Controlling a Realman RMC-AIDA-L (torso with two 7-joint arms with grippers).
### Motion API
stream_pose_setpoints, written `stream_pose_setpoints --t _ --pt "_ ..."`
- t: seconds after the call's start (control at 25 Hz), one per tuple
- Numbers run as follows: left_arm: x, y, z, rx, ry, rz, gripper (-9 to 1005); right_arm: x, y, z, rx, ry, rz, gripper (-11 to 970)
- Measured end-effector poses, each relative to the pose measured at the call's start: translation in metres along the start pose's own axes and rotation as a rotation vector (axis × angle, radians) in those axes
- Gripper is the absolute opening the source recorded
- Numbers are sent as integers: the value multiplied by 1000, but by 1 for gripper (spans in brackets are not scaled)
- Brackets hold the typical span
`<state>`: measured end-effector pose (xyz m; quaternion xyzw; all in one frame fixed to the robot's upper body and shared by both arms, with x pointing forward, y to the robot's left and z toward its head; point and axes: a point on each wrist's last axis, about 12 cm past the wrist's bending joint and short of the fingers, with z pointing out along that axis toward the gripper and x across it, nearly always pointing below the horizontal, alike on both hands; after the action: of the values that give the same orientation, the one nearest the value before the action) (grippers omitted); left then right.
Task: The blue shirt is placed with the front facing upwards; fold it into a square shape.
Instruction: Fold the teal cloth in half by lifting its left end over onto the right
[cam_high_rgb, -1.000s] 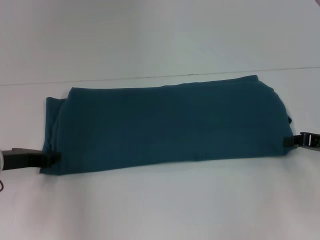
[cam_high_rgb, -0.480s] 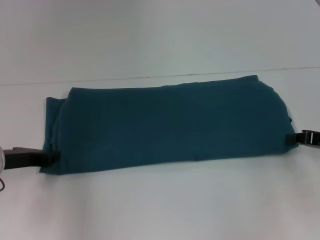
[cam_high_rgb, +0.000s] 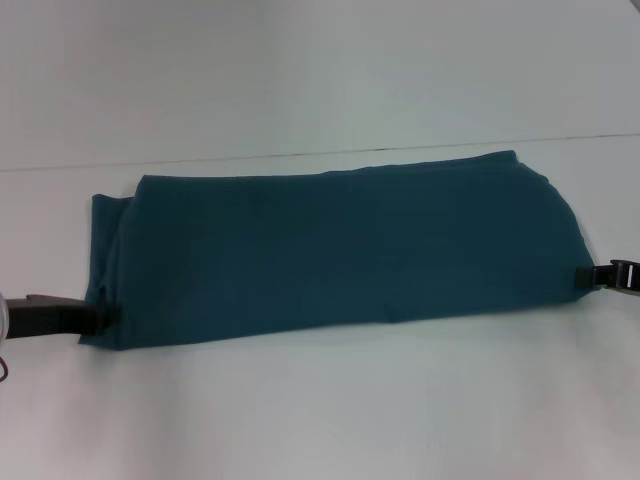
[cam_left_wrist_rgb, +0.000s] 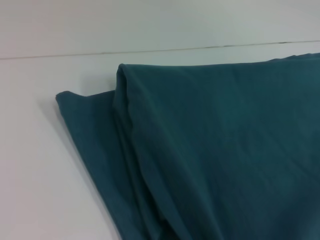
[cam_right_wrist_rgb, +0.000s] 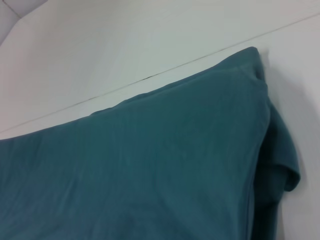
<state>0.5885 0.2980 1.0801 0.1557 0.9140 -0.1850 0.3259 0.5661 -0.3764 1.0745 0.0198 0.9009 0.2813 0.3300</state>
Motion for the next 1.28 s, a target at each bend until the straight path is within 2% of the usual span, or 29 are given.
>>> stream_pose_setpoints --t 1.28 --pt "3 -3 -15 40 33 15 41 6 -8 -13 -12 24 11 46"
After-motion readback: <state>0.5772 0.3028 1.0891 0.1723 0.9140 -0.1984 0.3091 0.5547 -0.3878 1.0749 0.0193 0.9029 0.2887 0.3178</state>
